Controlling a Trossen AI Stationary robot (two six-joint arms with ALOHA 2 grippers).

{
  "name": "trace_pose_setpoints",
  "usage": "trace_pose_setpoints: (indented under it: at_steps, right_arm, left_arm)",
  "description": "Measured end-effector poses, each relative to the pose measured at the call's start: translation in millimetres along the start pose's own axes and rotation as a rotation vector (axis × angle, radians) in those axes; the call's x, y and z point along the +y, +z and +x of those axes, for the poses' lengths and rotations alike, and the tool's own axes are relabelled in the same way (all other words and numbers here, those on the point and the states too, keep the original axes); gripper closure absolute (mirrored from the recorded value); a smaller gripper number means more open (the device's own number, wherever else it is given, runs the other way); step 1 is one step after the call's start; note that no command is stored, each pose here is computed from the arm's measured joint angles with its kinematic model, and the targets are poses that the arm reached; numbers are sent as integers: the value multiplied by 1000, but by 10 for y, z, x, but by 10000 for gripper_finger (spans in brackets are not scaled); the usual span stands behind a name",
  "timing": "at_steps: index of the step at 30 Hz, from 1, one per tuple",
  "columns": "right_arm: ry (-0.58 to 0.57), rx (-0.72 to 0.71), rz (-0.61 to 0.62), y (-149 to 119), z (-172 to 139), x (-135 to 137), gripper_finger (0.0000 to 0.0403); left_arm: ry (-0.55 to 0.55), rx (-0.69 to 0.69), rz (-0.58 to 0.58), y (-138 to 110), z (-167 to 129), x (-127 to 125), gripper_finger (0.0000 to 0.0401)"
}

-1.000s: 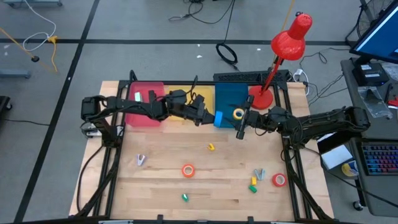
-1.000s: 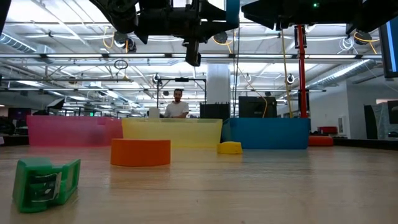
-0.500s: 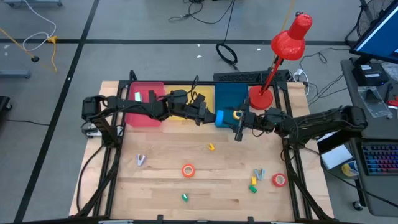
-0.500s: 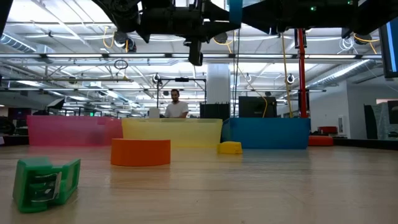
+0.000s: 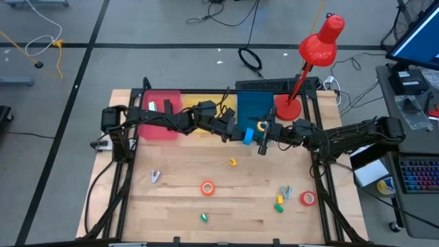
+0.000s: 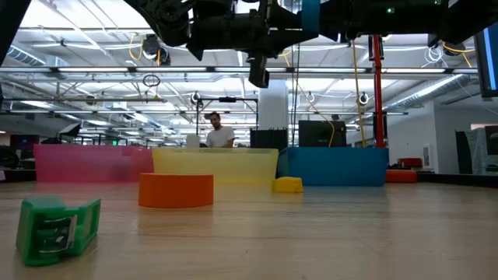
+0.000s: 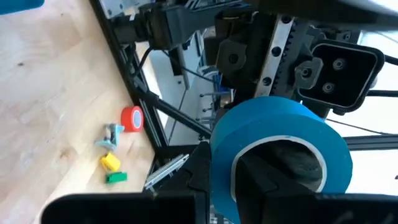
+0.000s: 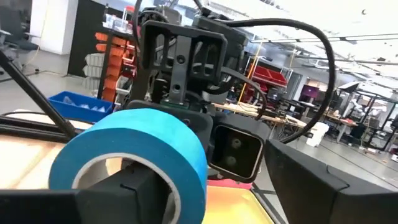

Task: Pick and place Stapler, Stapler remover, tape
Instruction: Put the blue tape into the blue bin

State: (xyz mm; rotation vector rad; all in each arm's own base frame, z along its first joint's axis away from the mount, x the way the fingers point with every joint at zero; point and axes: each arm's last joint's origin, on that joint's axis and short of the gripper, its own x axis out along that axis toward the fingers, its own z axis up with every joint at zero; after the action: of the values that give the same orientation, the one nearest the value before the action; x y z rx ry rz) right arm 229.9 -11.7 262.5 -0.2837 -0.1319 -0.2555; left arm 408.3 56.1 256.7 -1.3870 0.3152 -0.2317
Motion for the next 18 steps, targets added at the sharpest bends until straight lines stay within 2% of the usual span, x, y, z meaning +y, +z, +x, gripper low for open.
trace_pose_setpoints:
  at_steps: [5, 13, 18]
  right_arm:
    - [5, 10, 0, 4, -17, -4, 225]
    - [15, 58, 68, -37, -21, 7, 360]
    - [21, 84, 131, -58, -24, 15, 368]
  left_arm:
    - [16, 5, 11, 27, -20, 20, 366]
    - [25, -5, 15, 111, -70, 52, 364]
    - [25, 23, 61, 136, -92, 75, 309]
